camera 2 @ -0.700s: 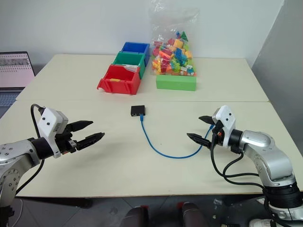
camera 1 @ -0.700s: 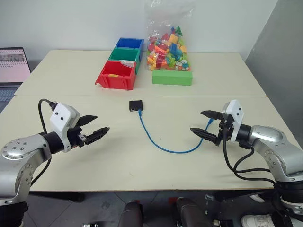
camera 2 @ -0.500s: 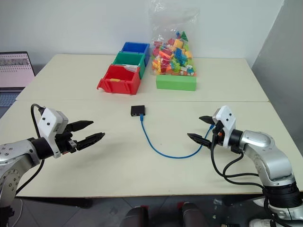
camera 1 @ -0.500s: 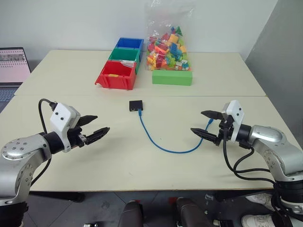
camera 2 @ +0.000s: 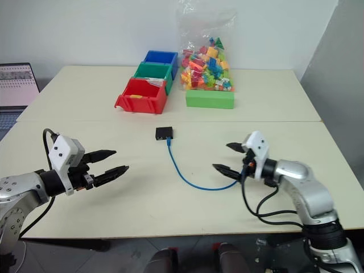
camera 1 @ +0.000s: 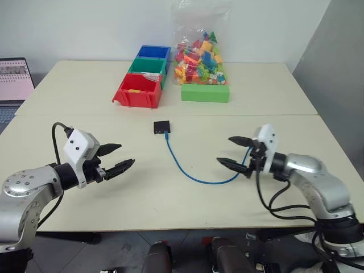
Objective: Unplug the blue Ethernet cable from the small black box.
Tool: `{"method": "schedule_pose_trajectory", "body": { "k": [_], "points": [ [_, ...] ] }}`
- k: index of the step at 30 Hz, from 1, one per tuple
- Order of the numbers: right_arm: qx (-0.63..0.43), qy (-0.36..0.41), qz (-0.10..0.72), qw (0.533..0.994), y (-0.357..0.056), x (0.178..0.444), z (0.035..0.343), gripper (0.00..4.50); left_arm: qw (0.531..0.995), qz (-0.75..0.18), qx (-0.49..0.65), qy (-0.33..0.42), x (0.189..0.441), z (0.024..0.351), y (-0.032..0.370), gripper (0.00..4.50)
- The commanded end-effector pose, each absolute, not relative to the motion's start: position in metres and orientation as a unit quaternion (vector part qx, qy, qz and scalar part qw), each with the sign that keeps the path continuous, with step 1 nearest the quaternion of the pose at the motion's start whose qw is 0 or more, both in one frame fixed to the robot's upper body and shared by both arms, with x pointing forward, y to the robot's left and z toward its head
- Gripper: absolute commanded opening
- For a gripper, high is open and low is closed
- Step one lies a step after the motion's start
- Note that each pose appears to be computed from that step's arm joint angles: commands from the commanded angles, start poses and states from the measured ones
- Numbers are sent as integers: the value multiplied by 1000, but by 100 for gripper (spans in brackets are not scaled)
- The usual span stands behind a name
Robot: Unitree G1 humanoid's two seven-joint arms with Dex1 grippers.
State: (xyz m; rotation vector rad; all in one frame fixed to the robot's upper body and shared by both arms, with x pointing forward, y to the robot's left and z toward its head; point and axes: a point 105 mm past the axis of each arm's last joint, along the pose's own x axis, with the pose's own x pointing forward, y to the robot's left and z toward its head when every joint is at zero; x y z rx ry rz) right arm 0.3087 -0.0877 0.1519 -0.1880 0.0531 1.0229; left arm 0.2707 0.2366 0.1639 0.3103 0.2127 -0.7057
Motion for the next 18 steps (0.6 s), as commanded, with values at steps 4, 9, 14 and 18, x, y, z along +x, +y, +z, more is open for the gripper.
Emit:
{"method": "schedule_pose_trajectory", "body": {
  "k": [4,9,14,18],
  "points": [
    [-124,3,464,877,-11,328,144,450,894,-387,197,112,261,159,245,359],
    [-115,34,419,900,38,353,133,450,899,-378,189,121,263,156,258,359],
    [-104,66,373,920,63,378,123,450,899,-378,191,117,265,158,260,359],
    [-95,97,336,932,64,395,113,432,899,-377,193,113,265,161,259,362]
  ]
}}
